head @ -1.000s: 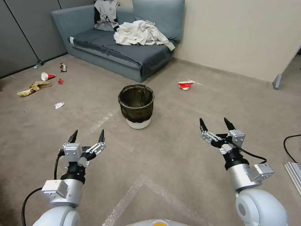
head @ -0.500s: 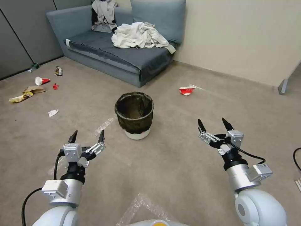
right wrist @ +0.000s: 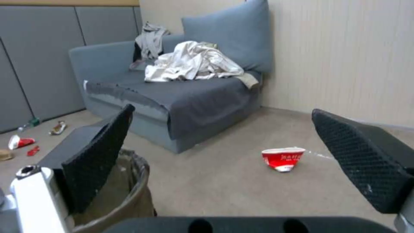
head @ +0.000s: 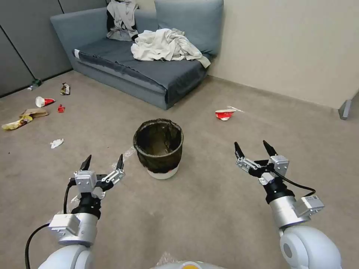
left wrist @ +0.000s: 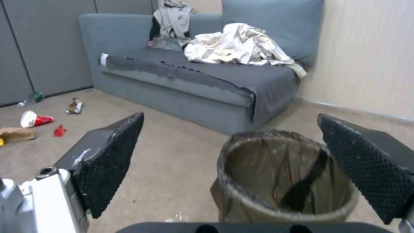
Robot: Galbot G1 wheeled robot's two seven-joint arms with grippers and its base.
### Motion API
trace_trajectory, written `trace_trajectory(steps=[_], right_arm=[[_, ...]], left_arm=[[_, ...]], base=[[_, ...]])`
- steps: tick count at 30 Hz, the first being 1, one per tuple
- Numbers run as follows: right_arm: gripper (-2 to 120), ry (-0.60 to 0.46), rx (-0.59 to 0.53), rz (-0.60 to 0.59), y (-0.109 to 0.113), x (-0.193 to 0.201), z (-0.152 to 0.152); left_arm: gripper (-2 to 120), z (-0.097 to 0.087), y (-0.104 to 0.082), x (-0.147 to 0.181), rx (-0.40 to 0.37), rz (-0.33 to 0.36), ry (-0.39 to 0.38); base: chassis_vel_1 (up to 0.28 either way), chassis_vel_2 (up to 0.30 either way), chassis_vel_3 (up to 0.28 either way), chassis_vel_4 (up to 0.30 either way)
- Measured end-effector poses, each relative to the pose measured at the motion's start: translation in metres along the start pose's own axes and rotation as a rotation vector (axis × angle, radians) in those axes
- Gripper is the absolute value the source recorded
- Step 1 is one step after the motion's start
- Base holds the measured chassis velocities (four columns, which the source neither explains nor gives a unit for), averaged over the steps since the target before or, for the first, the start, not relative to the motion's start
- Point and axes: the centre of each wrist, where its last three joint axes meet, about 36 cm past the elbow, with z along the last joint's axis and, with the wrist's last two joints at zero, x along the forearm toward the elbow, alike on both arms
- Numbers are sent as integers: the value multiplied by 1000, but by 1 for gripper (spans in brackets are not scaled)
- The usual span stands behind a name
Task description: Pick up the trash can from the floor.
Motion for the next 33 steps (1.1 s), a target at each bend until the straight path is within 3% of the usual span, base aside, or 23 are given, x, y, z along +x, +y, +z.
trace_trajectory(steps=[22, 26, 27, 30, 31, 33], right_arm=[[100, -17, -4, -10, 3, -2, 0], [100, -38, -4, -30, 4, -3, 2], [100, -38, -4, -30, 4, -3, 2], [100, -41, -7, -36, 5, -2, 3], [100, -41, -7, -36, 5, -2, 3], [100, -42, -7, -39, 5, -2, 4]], left_arm=[[100, 6, 4, -5, 12, -21, 21], [100, 2, 0, -14, 80, -92, 149], [100, 2, 0, -14, 80, -92, 149], [100, -4, -3, -25, 167, -99, 298], [100, -4, -3, -25, 167, -99, 298], [100, -5, -4, -34, 203, -92, 369]], base=[[-137, 145, 145, -138], [-38, 31, 48, -50], [0, 0, 0, 0], [0, 0, 0, 0], [0, 0, 0, 0], [0, 0, 0, 0]])
